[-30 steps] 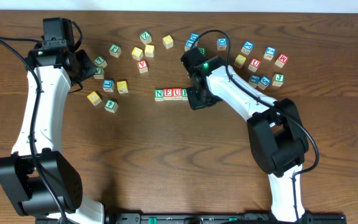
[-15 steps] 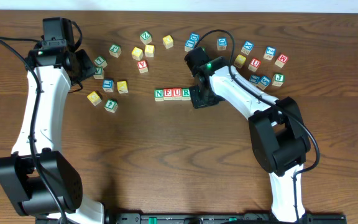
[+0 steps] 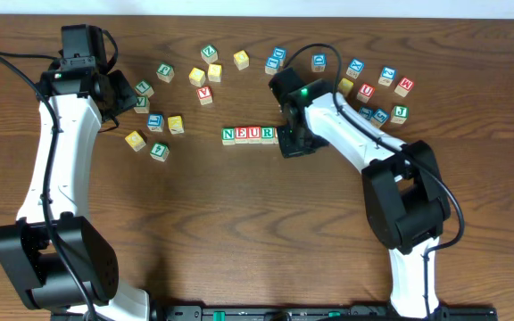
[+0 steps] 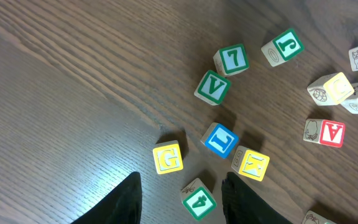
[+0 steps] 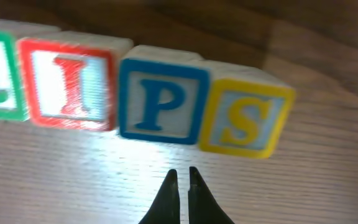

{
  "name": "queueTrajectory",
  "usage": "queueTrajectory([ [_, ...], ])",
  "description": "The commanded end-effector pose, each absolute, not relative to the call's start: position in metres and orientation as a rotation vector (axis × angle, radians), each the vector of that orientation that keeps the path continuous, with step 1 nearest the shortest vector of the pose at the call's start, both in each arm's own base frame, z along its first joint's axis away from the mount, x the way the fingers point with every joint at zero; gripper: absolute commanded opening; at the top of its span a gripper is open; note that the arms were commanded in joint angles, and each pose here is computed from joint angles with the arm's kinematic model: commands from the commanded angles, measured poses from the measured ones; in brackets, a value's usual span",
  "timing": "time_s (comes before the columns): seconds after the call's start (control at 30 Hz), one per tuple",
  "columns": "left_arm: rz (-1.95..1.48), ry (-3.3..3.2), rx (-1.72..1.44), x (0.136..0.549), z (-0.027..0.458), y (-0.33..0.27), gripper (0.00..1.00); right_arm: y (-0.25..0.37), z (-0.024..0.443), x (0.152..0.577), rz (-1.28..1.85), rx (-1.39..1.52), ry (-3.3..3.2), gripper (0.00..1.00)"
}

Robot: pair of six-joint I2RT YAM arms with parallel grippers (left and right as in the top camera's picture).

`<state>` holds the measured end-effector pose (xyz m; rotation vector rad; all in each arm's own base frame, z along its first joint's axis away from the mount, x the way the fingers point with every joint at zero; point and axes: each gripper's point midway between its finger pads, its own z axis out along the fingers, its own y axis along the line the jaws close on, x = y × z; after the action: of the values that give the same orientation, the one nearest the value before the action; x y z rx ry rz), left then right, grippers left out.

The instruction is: Spell out NEURIPS

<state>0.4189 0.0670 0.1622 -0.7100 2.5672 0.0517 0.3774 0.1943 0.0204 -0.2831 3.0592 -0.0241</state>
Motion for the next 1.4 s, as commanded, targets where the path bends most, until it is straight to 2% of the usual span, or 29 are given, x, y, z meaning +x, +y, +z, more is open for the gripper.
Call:
queueTrajectory([
  [0.0,0.079,2.582,-0.695,0.416,0.158,0.071,0.42,0.18,0.035,0.388,-0.043,-0.23,3.017,0.03],
  [0.4,0.079,2.582,-0.695,0.416,0.158,0.071,0.42,0.171,0.036,0.399,-0.041,-0.185,2.995,0.04],
  [0.63,0.079,2.582,-0.695,0.416,0.158,0.071,0.42,0.17,0.037,0.396,-0.043,-0.186,3.008,0.01],
  [0.93,0.079,2.581,-0.694,0.416,0.158,0.071,0.42,0.151,0.063,0.404,-0.028,-0.13,2.965,0.02],
  [1.17,0.079,2.582,-0.695,0.416,0.158,0.071,0.42,0.139,0.051,0.42,0.001,-0.066,2.923,0.03],
  [1.37,0.079,2.582,-0.695,0.416,0.158,0.071,0.42,0.146,0.03,0.416,0.073,-0.071,2.916,0.05],
])
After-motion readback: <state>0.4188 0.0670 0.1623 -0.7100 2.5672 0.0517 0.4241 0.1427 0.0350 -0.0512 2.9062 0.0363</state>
